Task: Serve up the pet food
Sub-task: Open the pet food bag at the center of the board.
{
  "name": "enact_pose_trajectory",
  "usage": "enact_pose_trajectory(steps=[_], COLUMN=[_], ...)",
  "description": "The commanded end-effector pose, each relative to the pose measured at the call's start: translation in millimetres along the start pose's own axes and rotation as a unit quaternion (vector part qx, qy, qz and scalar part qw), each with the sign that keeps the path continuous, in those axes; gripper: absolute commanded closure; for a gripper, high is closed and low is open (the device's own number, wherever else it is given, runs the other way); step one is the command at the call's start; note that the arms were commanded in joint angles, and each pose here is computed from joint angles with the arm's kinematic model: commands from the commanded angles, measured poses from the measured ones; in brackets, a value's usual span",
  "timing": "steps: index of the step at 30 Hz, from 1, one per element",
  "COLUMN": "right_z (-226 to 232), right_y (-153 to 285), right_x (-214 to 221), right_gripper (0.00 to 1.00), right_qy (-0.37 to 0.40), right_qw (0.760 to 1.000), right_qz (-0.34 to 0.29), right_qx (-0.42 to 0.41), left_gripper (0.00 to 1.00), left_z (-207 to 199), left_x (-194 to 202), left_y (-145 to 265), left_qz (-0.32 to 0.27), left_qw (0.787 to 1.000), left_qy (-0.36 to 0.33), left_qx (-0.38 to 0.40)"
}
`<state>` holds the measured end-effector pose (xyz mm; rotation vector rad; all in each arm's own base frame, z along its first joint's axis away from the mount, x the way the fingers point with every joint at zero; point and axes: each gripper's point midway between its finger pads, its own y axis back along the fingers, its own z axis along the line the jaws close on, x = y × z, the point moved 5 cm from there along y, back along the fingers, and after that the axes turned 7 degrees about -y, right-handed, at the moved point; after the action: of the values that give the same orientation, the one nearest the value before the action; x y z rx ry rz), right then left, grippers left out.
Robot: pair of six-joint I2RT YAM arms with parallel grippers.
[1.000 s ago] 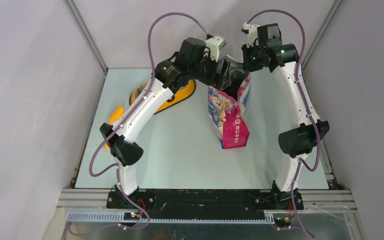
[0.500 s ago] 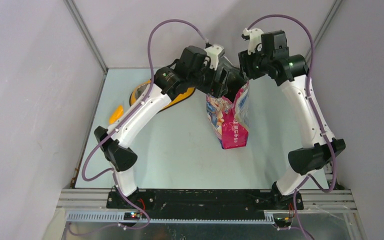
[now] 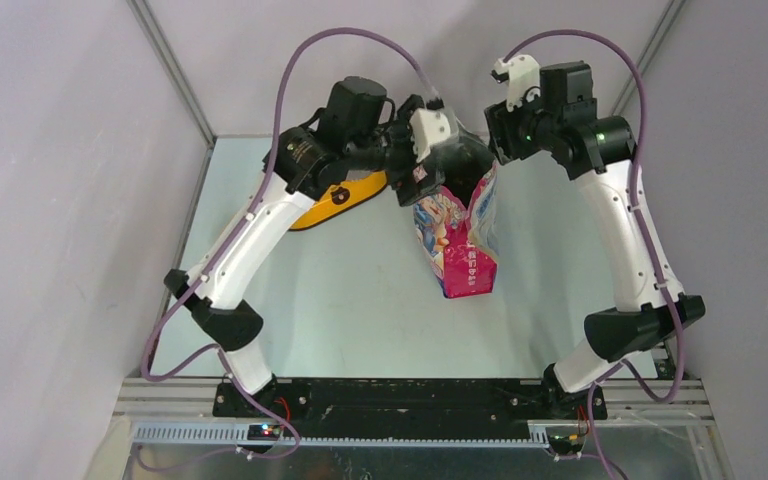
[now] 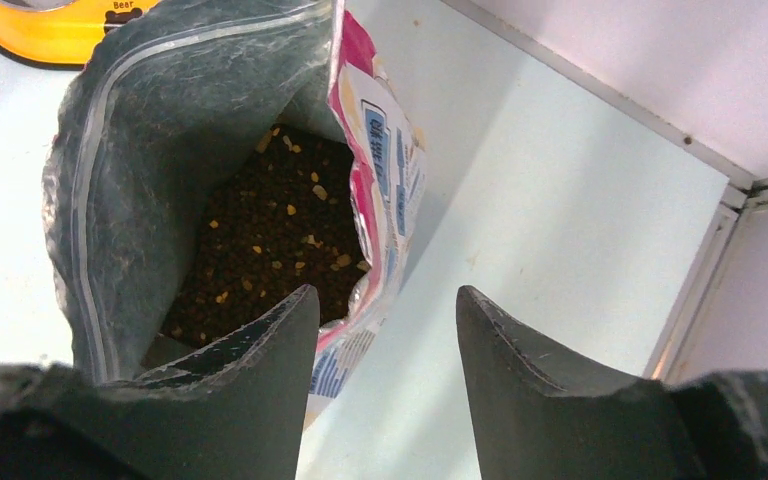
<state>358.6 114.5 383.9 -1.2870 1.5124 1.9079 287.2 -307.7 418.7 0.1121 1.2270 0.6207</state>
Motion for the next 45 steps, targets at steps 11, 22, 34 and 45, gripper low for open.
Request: enact_pose_trajectory(steps=[11, 22, 34, 45], right_z=[-14.3, -26.4, -24.8, -18.9], right_y=[38.5, 54.1, 52.9, 42.2], right_x=[12.5, 34.7, 36.7, 28.4], right_gripper=[0.43, 0.43, 0.43, 0.43], right_qy=[-0.007, -0.026, -0.025, -0.023], right_qw=[0.999, 0.998, 0.998, 0.998], right_qz=[-0.033, -0.045, -0.047, -0.026], right_qx=[-0.018, -0.021, -0.03, -0.061], left_gripper=[0.02, 0.61, 1.0, 1.0], left_z=[-9.8, -13.5, -14.6, -30.9], left_x=[47.5, 68.1, 31.3, 34.7], left_y=[-40.2, -71.4, -28.4, 8.7], left_qz=[0.034, 0.043, 0.009, 0.021], left_qw=[0.918, 0.905, 0.905, 0.876], left_qy=[-0.356, -0.368, -0.382, -0.42], left_qx=[0.169, 0.209, 0.188, 0.236])
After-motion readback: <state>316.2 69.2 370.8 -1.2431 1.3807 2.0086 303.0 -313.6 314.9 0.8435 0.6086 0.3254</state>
